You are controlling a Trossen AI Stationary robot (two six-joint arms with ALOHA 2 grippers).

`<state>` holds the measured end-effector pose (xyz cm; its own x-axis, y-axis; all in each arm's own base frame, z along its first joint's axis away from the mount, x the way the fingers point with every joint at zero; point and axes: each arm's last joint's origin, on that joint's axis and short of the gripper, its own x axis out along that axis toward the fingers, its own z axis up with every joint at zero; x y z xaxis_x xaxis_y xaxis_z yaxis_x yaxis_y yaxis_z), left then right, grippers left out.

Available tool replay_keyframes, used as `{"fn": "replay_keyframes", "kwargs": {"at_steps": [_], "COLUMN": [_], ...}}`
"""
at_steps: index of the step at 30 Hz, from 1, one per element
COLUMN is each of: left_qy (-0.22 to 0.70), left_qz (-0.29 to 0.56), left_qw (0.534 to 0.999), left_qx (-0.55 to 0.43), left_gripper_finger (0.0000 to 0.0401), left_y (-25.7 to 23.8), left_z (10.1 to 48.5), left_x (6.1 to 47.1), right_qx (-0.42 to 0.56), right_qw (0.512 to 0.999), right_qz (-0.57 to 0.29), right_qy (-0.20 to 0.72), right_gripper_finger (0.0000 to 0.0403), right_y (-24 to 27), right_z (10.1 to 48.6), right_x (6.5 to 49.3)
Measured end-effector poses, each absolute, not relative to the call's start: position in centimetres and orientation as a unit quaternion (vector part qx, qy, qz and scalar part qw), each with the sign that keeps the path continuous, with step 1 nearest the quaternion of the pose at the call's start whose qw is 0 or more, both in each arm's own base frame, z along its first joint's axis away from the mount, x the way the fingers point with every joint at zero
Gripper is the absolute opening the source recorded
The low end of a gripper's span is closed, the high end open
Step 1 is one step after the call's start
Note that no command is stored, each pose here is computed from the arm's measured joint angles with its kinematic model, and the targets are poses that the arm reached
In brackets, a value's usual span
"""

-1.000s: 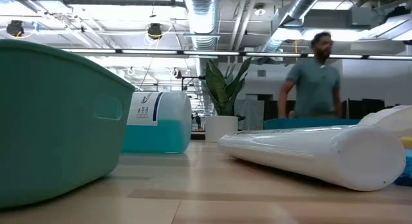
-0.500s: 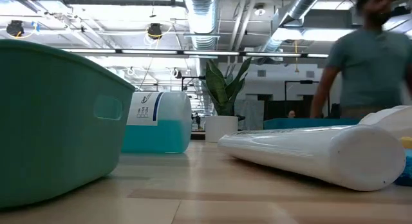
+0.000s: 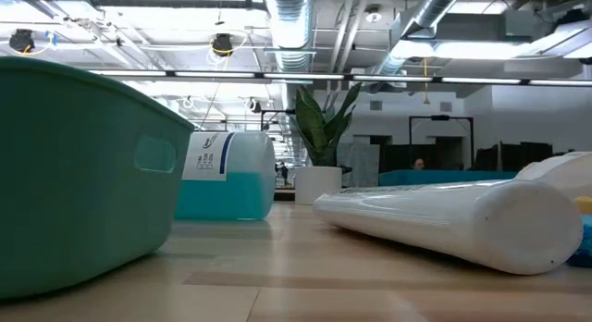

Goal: Pick & Place Kitchen Items
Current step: Put the white microfiber cloth into the top green bin

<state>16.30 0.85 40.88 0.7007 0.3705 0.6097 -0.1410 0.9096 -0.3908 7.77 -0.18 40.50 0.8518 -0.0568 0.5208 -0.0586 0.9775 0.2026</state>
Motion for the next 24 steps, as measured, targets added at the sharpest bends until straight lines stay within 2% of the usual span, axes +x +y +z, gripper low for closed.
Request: {"fn": "replay_keyframes", "kwargs": {"at_steps": [8,10,13,15,18,24], "left_qy": [-0.337,-0.304,-0.216,-0.139,-0.082,-0.055], "left_qz": [0.187,0.234,0.361,0.442,0.498,0.531], "left_qw": [0.920,0.922,0.905,0.885,0.861,0.842], "left_qx": [-0.067,-0.050,-0.062,-0.052,-0.055,-0.082], "left_gripper_finger": [0.0134,0.0150,0.0162,0.0162,0.0148,0.0091], "left_y": [0.2,0.3,1.0,1.3,1.6,3.4], "left_z": [42.8,43.7,44.9,45.1,45.3,43.9], "left_x": [16.6,16.7,16.4,16.3,16.6,18.7], "right_qx": [0.126,0.121,0.115,0.115,0.117,0.121], "right_qw": [0.947,0.947,0.949,0.952,0.953,0.953], "right_qz": [-0.002,-0.017,-0.035,-0.039,-0.050,-0.064], "right_qy": [-0.295,-0.297,-0.291,-0.282,-0.273,-0.271], "right_gripper_finger": [0.0086,0.0107,0.0137,0.0154,0.0170,0.0173], "right_y": [-0.2,-0.3,-0.4,-0.4,-0.5,-0.6], "right_z": [42.7,43.5,44.4,44.9,45.5,46.0], "right_x": [7.2,7.6,8.0,8.1,8.5,9.0]}}
